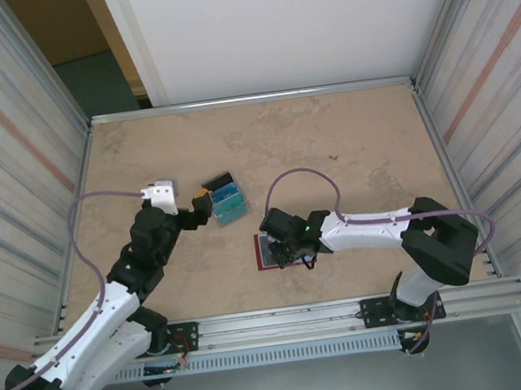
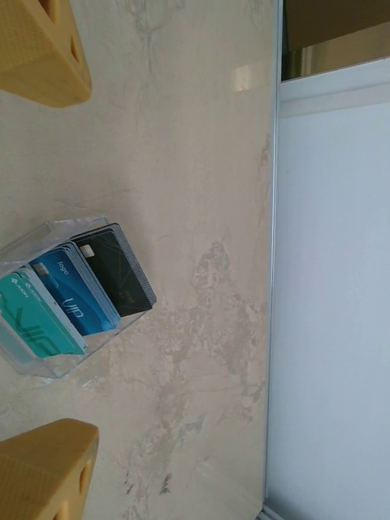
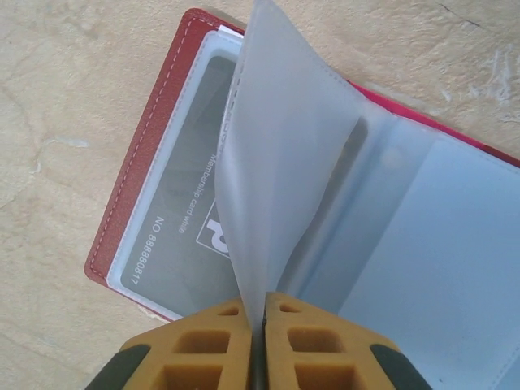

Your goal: Take the credit cards out of the card holder

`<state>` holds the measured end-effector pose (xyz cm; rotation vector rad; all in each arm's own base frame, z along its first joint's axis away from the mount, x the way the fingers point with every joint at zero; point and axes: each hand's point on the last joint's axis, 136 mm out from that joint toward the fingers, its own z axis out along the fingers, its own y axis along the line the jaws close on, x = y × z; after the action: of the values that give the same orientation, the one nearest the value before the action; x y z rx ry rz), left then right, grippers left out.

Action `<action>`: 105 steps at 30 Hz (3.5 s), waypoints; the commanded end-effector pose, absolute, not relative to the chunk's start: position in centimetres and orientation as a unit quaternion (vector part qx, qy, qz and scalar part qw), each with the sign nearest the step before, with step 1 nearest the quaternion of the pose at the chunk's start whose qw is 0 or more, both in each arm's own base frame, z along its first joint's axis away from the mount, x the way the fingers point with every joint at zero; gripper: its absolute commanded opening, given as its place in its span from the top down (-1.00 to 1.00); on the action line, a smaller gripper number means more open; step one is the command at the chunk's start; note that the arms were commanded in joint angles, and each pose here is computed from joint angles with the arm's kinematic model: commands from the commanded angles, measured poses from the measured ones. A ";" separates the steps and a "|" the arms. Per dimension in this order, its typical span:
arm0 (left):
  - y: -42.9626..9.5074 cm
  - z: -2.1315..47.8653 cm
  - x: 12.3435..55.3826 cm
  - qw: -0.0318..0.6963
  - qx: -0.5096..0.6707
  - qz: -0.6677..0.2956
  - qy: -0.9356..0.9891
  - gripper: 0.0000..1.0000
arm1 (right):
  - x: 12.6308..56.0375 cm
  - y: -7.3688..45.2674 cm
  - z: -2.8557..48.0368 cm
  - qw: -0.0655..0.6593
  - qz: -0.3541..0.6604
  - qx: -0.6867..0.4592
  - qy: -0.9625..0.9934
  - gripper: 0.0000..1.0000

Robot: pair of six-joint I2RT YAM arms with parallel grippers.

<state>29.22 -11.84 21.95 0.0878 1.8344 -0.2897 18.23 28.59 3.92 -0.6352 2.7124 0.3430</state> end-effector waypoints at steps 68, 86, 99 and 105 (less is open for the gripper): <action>-25.4 5.0 23.6 0.421 0.195 -0.088 0.882 -0.98 | 20.8 27.1 5.8 0.097 0.282 -0.030 0.954 0.57; -24.6 2.5 23.5 0.370 0.235 -0.034 0.898 -0.98 | 20.0 26.8 2.5 0.031 0.269 0.009 0.963 0.61; -23.7 2.3 23.4 0.365 0.238 -0.011 0.900 -0.98 | 19.9 25.8 2.1 0.030 0.268 0.029 0.962 0.65; -23.7 2.3 23.4 0.364 0.238 -0.010 0.900 -0.98 | 19.9 25.4 2.3 0.035 0.272 0.034 0.961 0.66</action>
<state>23.47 -25.00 2.94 0.5858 2.2927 -0.1186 20.37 26.13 2.40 0.0612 2.9433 0.8425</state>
